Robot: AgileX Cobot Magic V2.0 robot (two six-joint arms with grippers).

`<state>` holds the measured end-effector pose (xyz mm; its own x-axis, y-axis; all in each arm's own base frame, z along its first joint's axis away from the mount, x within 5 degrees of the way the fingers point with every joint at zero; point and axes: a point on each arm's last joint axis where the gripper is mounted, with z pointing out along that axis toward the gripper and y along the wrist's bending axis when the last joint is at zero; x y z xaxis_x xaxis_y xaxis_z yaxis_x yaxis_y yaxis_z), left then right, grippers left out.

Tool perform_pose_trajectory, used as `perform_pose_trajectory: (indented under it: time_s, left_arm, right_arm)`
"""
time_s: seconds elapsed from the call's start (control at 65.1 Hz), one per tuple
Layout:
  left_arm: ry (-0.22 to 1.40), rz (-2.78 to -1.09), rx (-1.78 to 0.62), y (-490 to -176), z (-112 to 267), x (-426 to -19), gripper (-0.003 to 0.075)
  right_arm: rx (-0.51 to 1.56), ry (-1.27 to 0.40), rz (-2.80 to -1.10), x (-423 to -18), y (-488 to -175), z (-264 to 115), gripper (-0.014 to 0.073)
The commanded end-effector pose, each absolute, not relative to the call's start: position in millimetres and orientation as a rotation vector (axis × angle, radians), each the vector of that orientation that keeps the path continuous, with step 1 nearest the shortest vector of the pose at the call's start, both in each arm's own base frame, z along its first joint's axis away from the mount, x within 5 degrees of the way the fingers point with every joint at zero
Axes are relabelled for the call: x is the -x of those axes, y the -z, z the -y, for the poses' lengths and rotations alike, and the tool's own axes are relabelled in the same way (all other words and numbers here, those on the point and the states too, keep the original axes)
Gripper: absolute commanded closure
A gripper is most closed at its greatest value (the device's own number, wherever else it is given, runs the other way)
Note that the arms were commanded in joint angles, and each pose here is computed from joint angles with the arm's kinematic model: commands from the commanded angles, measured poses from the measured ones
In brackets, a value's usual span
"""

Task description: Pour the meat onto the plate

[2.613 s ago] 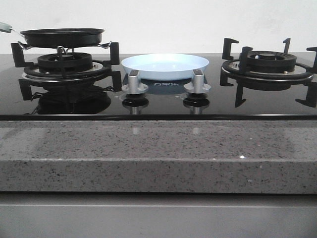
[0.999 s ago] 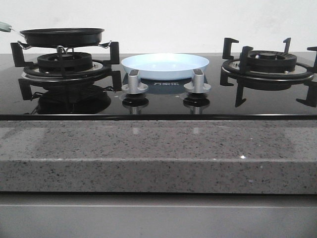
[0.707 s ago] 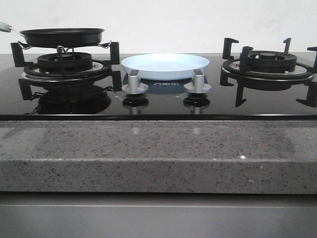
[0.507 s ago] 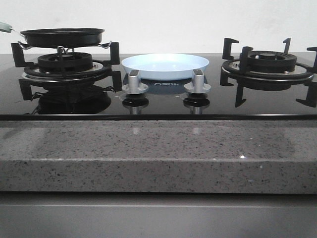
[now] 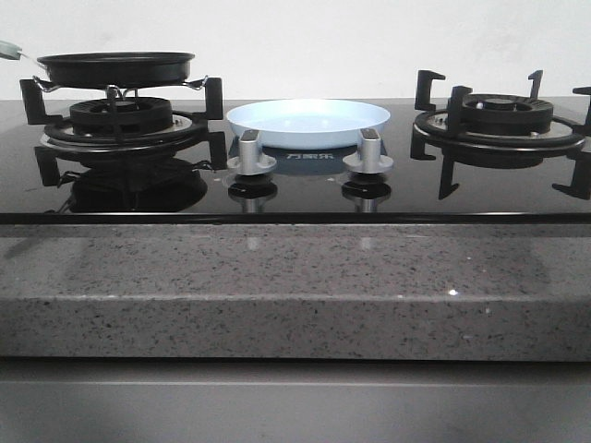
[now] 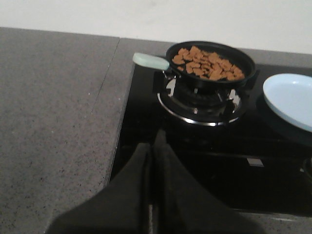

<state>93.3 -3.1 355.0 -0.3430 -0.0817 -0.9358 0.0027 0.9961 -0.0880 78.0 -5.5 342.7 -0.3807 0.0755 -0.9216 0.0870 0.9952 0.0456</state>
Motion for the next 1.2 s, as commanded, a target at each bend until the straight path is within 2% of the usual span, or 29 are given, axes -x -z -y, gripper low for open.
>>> perform_pose_trajectory:
  time_s: [0.0,0.108,0.184,0.292,0.369,0.4,0.461,0.538,0.599,0.738,0.891,1.014,1.183]
  left_arm:
    - [0.13,-1.877,0.064,-363.5,5.5,-100.8,0.0741]
    - [0.131,-1.906,0.066,-360.7,5.7,-103.7,0.0741]
    - [0.128,-1.909,0.065,-360.5,5.6,-104.2,0.074]
    - [0.117,-1.911,0.061,-360.3,5.0,-104.2,0.0715]
    - [0.112,-1.911,0.059,-360.3,4.8,-104.2,0.0616]
    - [0.112,-1.911,0.059,-360.3,4.8,-104.2,0.0552]
    - [0.112,-1.909,0.059,-360.4,4.8,-104.3,0.0419]
    - [0.112,-1.902,0.059,-361.0,4.8,-104.5,0.0267]
    - [0.112,-1.891,0.059,-362.0,4.7,-104.8,0.0211]
    - [0.115,-1.884,0.06,-362.6,4.9,-105.0,0.0207]
    - [0.115,-1.883,0.06,-362.7,4.9,-105.0,0.0207]
    - [0.115,-1.883,0.06,-362.7,4.9,-105.0,0.0207]
    - [0.116,-1.883,0.061,-362.7,4.9,-105.0,0.0207]
  right_arm:
    - [-0.098,0.039,-1.904,-84.1,-355.3,6.8,0.0666]
    - [-0.064,0.063,-1.914,-85.5,-354.7,6.9,0.0655]
    - [-0.041,0.079,-1.917,-85.4,-354.5,6.9,0.0604]
    - [-0.035,0.084,-1.919,-85.4,-354.3,6.9,0.0396]
    - [-0.035,0.084,-1.921,-85.3,-354.1,6.9,0.0218]
    - [-0.035,0.084,-1.922,-85.3,-354.1,6.9,0.0154]
    - [-0.035,0.084,-1.925,-85.2,-353.8,6.9,0.0084]
    - [-0.036,0.084,-1.934,-84.9,-353.1,6.9,0.0074]
    - [-0.036,0.084,-1.937,-84.8,-352.8,6.9,0.0077]
    - [-0.039,0.079,-1.949,-84.5,-351.6,6.7,0.0077]
    - [-0.052,-0.004,-1.947,-87.1,-355.4,2.1,0.0077]
    - [0.086,-0.091,-1.981,-99.7,-368.6,-9.8,0.0078]
    - [0.227,-0.168,-2.038,-136.8,-389.7,-27.2,0.0078]
